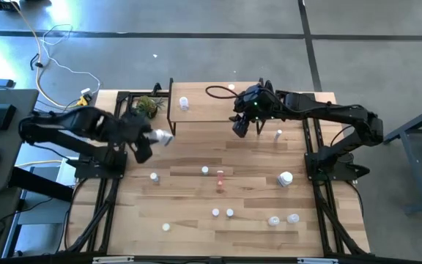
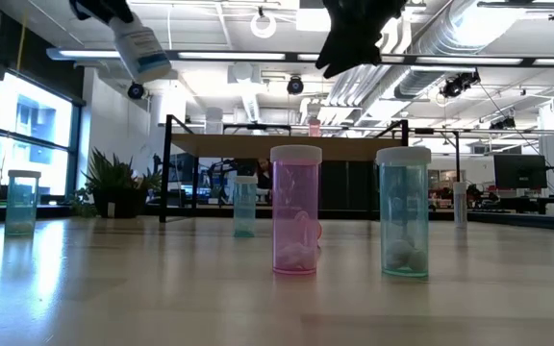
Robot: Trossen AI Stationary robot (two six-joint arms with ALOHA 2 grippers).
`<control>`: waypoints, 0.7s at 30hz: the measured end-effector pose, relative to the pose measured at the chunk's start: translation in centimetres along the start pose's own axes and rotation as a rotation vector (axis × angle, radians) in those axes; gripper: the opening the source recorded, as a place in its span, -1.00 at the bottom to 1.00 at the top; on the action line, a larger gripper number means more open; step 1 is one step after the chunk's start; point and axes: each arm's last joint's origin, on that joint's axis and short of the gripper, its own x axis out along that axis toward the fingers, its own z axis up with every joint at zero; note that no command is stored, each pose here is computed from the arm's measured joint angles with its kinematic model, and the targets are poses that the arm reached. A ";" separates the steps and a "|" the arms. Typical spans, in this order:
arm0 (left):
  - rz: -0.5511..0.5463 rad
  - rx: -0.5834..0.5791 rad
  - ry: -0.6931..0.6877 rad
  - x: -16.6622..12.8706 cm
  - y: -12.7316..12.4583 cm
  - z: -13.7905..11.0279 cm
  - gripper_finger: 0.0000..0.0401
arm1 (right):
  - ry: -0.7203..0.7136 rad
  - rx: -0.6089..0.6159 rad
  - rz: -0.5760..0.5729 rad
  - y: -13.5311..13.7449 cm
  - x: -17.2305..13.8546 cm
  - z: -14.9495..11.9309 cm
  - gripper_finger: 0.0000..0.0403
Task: Pick and place medicine bottles onto shelf by color
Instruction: Put the left large white blue pill bottle on the shelf
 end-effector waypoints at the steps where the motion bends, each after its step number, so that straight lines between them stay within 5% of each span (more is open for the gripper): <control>1: 0.014 0.004 -0.012 -0.2 0.4 0.4 -0.16 | -0.001 0.002 -0.006 -0.2 0.0 0.0 -0.14; 16: 0.330 0.183 -0.069 -1.8 7.8 7.1 -0.16 | -0.005 0.066 -0.083 -3.4 0.2 0.4 -0.14; 21: 0.322 0.206 -0.037 -1.1 10.4 9.6 -0.16 | -0.002 0.056 -0.088 -3.8 0.2 0.4 -0.14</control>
